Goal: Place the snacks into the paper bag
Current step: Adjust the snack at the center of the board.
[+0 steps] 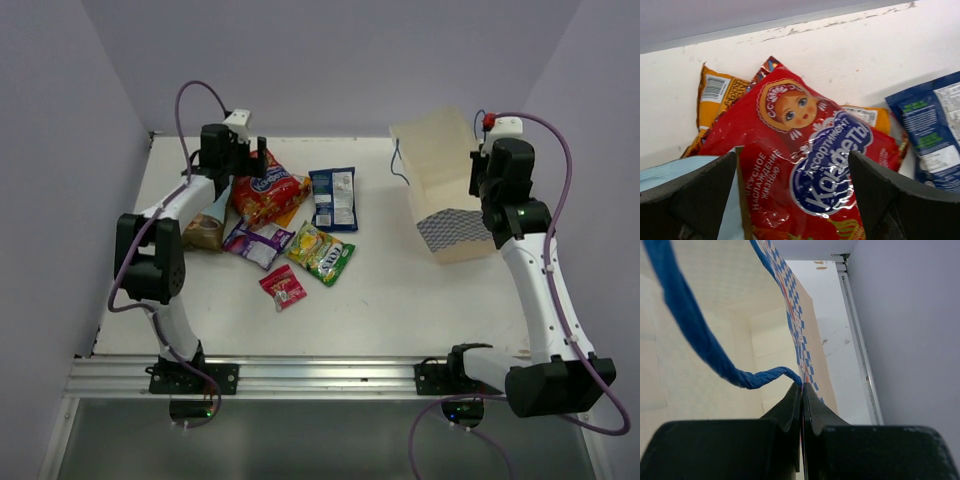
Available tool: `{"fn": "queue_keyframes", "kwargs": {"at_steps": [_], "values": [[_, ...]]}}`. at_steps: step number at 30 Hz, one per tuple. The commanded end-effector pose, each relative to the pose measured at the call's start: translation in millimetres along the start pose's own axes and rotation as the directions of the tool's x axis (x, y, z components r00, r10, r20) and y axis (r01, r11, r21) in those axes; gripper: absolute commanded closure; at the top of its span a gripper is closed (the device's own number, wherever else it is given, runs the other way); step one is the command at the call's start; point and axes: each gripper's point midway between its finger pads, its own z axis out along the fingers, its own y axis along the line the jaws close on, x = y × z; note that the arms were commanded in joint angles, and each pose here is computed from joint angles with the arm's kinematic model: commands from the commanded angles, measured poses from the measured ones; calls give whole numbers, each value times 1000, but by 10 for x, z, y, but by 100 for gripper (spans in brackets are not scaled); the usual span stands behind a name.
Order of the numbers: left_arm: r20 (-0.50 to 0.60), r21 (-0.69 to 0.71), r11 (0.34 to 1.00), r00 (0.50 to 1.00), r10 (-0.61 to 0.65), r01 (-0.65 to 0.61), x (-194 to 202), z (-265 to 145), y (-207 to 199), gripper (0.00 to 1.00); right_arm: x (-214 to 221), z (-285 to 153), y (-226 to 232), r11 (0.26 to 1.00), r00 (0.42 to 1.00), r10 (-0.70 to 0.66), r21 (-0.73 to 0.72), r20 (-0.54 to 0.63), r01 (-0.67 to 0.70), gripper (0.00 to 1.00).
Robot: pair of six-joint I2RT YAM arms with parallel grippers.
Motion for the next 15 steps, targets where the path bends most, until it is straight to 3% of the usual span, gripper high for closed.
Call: {"fn": "queue_keyframes", "kwargs": {"at_steps": [1, 3, 7, 11, 13, 15], "values": [[232, 0, 999, 972, -46, 47, -863, -461, -72, 2, -202, -152, -83, 1000, 998, 10, 19, 69, -11, 100], [291, -72, 983, 947, -138, 166, -1038, -791, 41, 0, -200, -155, -79, 1000, 998, 8, 18, 69, -9, 100], [348, -159, 879, 859, -377, 450, -804, -1286, 349, 0, -214, -172, -55, 1000, 997, 6, 10, 76, -7, 100], [404, -192, 669, 679, -613, 718, -304, -1670, 832, 0, -239, -193, -8, 1000, 996, -4, 2, 86, 4, 100], [415, -205, 602, 625, -661, 772, -32, -1798, 924, 0, -250, -206, 19, 1000, 996, -13, -3, 91, 13, 100], [444, -190, 514, 540, -715, 837, 135, -1904, 1061, 0, -260, -219, 66, 1000, 995, -23, -13, 97, 24, 100]]}}
